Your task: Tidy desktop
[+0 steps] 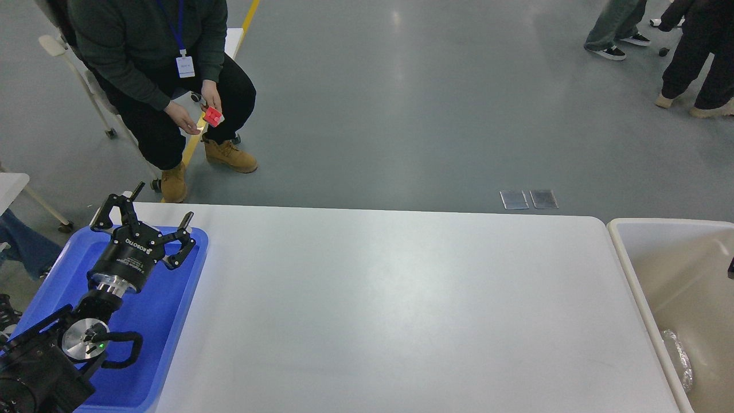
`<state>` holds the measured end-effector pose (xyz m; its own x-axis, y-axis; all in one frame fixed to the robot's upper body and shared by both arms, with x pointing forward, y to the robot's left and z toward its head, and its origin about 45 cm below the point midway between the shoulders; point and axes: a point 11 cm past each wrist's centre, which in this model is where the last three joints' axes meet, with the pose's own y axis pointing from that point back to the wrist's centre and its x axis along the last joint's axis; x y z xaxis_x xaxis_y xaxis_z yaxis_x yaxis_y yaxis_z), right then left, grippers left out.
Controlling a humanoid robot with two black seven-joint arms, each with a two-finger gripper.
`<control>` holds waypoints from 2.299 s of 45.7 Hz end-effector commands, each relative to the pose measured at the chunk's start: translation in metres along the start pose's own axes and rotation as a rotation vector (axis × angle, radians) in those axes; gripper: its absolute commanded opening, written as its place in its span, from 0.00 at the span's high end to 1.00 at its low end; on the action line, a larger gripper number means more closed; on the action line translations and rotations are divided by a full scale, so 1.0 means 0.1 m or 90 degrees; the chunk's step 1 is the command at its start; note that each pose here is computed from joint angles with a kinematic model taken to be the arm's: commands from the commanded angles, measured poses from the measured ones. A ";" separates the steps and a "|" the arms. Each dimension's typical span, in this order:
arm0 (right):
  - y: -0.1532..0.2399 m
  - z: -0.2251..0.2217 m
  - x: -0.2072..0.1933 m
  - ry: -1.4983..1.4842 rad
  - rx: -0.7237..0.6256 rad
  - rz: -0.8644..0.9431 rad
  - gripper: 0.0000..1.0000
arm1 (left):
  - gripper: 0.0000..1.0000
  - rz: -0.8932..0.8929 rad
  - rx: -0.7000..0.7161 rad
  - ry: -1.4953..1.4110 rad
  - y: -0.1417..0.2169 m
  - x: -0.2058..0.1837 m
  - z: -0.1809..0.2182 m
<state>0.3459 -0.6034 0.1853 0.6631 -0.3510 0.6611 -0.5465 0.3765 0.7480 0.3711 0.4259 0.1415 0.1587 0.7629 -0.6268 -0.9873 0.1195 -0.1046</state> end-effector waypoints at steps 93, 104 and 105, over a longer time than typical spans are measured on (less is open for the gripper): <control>0.52 -1.33 0.64 -0.553 0.553 0.196 0.00 | 0.01 0.000 0.000 0.000 0.00 0.00 0.00; 0.69 -1.41 0.77 -0.698 0.648 0.227 0.00 | 0.01 0.000 0.000 0.000 0.00 0.00 0.00; 0.67 -1.42 0.74 -0.709 0.650 0.225 0.00 | 0.01 0.000 0.000 0.000 0.00 0.00 0.00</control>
<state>0.4267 -0.4940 0.2474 0.0418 -0.9381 0.3439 -0.9879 0.0126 0.1544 0.3710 0.4258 0.1414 0.1589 0.7631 -0.6264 -0.9873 0.1201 -0.1042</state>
